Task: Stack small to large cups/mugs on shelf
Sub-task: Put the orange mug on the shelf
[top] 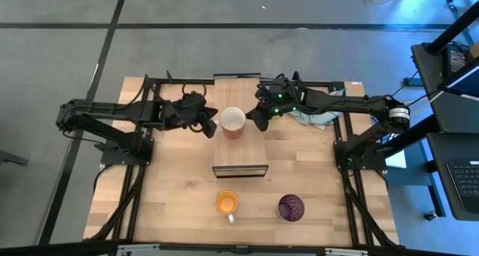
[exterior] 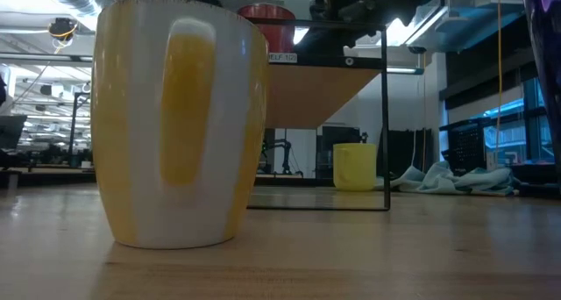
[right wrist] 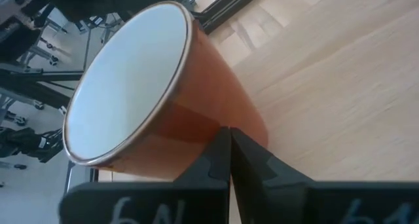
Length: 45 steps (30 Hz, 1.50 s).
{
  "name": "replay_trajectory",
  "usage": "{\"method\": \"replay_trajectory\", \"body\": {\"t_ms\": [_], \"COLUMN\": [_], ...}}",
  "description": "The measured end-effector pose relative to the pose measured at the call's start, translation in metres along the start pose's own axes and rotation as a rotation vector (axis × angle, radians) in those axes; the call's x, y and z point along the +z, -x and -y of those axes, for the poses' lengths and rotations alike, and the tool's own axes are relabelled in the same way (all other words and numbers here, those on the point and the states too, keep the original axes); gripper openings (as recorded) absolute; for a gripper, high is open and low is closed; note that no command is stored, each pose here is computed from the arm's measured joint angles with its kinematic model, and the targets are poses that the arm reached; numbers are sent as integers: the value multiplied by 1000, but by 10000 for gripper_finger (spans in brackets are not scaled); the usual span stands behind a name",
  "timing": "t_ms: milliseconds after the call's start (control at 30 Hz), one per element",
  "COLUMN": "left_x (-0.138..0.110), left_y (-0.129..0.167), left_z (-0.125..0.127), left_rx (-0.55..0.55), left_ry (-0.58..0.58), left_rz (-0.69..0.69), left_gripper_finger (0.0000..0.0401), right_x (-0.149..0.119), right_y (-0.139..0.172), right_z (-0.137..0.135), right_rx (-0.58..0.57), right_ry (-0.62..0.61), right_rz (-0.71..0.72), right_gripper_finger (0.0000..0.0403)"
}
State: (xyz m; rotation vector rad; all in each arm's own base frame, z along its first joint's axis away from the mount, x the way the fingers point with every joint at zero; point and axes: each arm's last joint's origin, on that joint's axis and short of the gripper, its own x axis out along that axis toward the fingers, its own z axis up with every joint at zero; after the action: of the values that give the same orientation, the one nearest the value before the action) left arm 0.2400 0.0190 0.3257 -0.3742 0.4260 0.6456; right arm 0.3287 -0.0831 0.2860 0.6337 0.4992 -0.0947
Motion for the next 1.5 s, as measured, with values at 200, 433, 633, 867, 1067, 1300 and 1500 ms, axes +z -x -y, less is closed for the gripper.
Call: {"method": "replay_trajectory", "body": {"t_ms": [200, 433, 633, 867, 1067, 1300, 1500], "left_x": [5, 4, -3, -11, -11, -6, -7], "left_y": [-5, -4, -9, -18, -20, -13, 6], "left_z": [-6, -2, 9, 18, 19, 15, 14], "left_rx": [-74, -133, -163, -167, -161, -137, -151], "left_ry": [2, 9, 3, -11, -11, -8, -18], "left_rz": [-42, -63, -91, -116, -104, -65, -66], "left_gripper_finger": [14, 14, 14, 14, 14, 14, 14], "right_x": [-1, -2, -3, -8, -14, -8, 0], "right_y": [-1, -1, -1, -3, -5, 4, 31], "right_z": [-2, -2, -2, -9, -12, -9, -4], "right_rx": [-11, -14, -19, -10, -12, -68, -141], "right_ry": [4, 4, -19, -13, -13, 11, 11], "right_rz": [4, 4, -6, -27, -72, -22, 13], "right_gripper_finger": [6, 6, 6, 6, 6, 6, 6]}}
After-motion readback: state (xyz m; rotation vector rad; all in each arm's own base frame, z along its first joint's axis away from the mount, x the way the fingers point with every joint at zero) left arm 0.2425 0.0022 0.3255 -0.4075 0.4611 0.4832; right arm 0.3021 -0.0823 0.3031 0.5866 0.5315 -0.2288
